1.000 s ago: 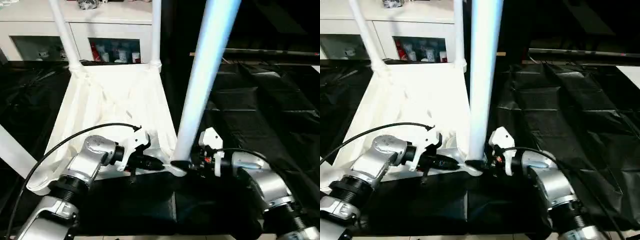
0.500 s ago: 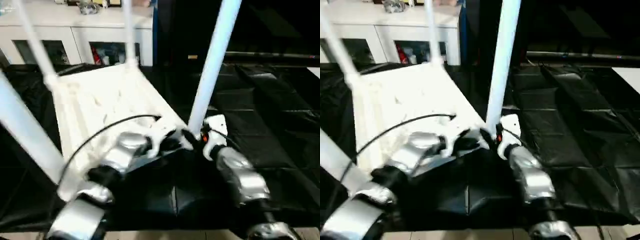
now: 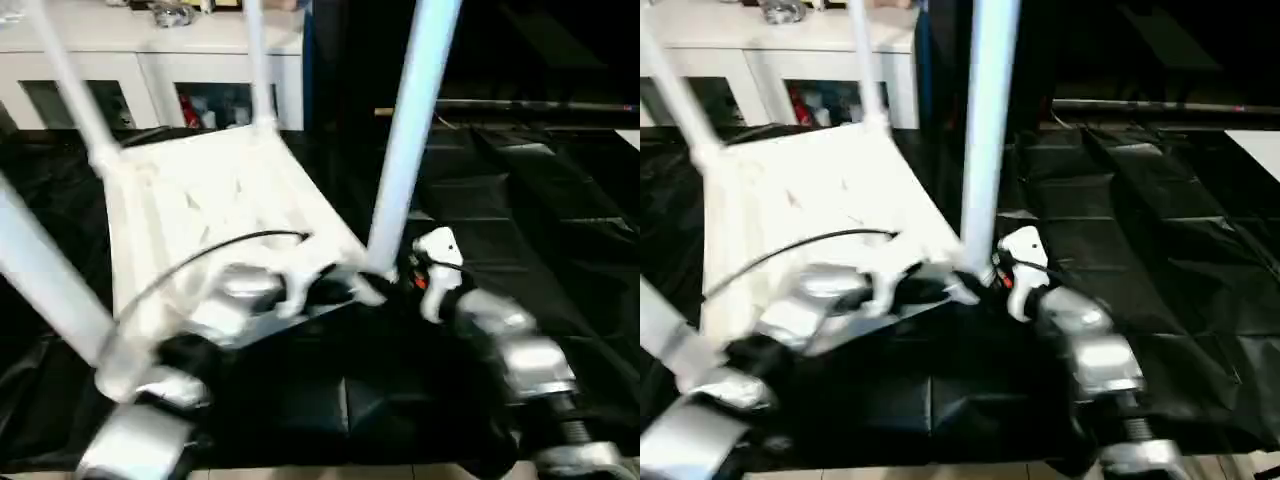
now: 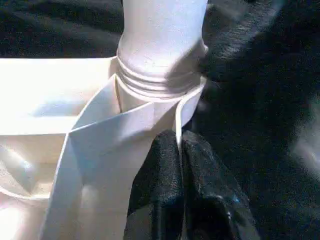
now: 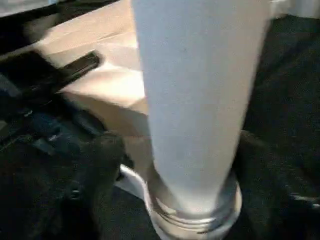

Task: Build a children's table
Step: Rotate leg to tighten

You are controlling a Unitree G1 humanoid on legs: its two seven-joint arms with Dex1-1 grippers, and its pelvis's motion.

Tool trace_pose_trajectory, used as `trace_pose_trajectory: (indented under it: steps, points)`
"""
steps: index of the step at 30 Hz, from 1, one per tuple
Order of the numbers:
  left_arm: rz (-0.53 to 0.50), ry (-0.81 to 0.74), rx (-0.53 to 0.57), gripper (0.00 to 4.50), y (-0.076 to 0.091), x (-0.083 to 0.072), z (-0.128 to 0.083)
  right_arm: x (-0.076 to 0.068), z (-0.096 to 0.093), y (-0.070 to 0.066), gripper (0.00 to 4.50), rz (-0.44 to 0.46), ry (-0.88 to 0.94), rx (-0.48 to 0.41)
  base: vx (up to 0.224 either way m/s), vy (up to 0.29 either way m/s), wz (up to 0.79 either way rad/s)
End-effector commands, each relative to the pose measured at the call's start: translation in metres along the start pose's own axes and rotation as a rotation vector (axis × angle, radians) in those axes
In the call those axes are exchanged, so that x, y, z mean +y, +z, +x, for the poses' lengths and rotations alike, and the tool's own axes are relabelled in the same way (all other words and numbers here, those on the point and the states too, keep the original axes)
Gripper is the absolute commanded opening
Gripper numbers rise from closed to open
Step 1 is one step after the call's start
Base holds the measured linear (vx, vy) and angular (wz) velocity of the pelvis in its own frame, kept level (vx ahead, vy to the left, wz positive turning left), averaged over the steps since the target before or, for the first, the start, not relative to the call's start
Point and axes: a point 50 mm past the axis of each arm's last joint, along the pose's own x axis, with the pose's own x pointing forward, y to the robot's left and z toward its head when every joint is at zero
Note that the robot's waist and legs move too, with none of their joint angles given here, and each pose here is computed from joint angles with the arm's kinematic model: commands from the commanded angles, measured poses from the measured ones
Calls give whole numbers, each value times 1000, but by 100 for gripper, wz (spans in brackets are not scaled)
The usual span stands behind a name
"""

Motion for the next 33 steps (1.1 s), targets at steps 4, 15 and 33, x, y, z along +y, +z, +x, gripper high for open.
trace_pose_trajectory:
  steps: [4, 15, 33]
  points:
    - [-35, -139, -49, 0, -6, -10, -13, 10, -6, -1, 396, -42, 182, 70, 0, 0, 0]
    - [-52, -160, -40, 0, -10, -13, -19, 11, 2, -2, 358, -49, 166, 48, 0, 0, 0]
    - [-51, -89, -24, 0, -10, -13, -6, 14, 7, -27, 244, 41, 16, 63, 0, 0, 0]
